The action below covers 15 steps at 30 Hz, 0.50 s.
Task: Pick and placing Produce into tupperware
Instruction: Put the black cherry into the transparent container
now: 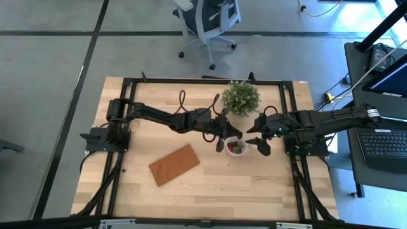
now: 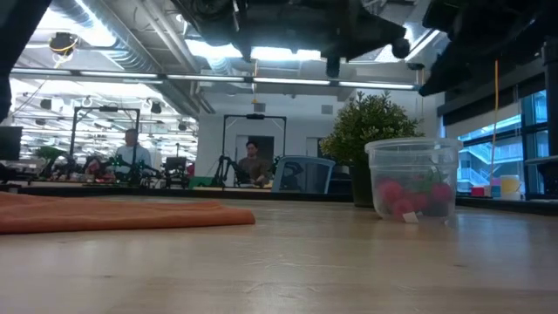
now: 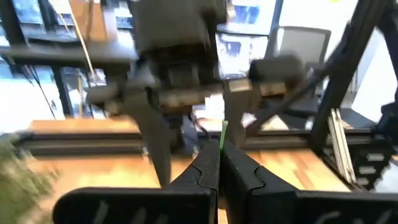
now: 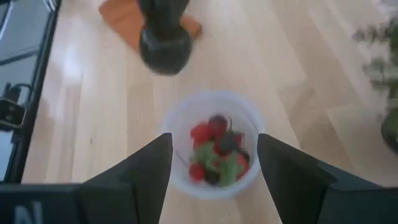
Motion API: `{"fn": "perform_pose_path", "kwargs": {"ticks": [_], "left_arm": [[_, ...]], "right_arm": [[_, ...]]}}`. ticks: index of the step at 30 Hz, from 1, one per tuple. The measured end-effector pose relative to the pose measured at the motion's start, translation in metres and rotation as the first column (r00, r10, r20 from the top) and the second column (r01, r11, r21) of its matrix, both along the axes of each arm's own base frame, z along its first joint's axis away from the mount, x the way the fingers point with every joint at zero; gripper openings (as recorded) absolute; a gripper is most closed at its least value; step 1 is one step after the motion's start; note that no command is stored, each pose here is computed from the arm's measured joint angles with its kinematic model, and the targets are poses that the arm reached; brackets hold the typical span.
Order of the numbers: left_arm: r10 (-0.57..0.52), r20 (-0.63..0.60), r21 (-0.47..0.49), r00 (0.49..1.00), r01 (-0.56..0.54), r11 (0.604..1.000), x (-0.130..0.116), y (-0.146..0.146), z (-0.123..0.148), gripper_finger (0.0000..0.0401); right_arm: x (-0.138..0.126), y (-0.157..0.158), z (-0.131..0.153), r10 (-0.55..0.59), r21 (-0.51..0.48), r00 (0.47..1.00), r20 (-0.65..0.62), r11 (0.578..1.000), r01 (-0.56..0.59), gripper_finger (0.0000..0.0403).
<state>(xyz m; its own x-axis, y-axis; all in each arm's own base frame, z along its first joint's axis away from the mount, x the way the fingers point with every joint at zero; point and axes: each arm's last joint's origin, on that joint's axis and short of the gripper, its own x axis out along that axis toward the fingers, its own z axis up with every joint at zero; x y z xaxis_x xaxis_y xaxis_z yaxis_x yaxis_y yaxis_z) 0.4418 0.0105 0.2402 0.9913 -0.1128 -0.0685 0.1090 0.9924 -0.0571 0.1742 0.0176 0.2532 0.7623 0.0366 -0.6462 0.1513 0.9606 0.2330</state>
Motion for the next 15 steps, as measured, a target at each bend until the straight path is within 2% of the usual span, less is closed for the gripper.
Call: {"fn": "perform_pose_path", "kwargs": {"ticks": [2,8,11,15], "left_arm": [[-0.007,-0.029,-0.020,1.000,0.007,1.000,0.002,-0.004,-0.011,0.0000],[-0.013,-0.015,-0.060,1.000,0.012,0.998,0.015,-0.010,-0.044,0.0000],[-0.010,-0.059,-0.097,0.998,0.004,0.995,0.019,-0.010,-0.065,0.0000],[-0.002,-0.087,-0.109,0.996,-0.008,0.994,0.021,-0.009,-0.077,0.0000]], "right_arm": [[-0.004,0.002,-0.001,0.001,0.010,1.000,-0.025,1.000,-0.001,0.0237],[-0.005,0.003,0.000,-0.005,0.027,1.000,-0.014,1.000,0.005,0.0237],[-0.005,0.004,0.000,-0.004,0.031,1.000,-0.015,1.000,0.004,0.0237],[-0.006,0.004,0.000,-0.004,0.033,1.000,-0.019,0.999,0.005,0.0237]]}}
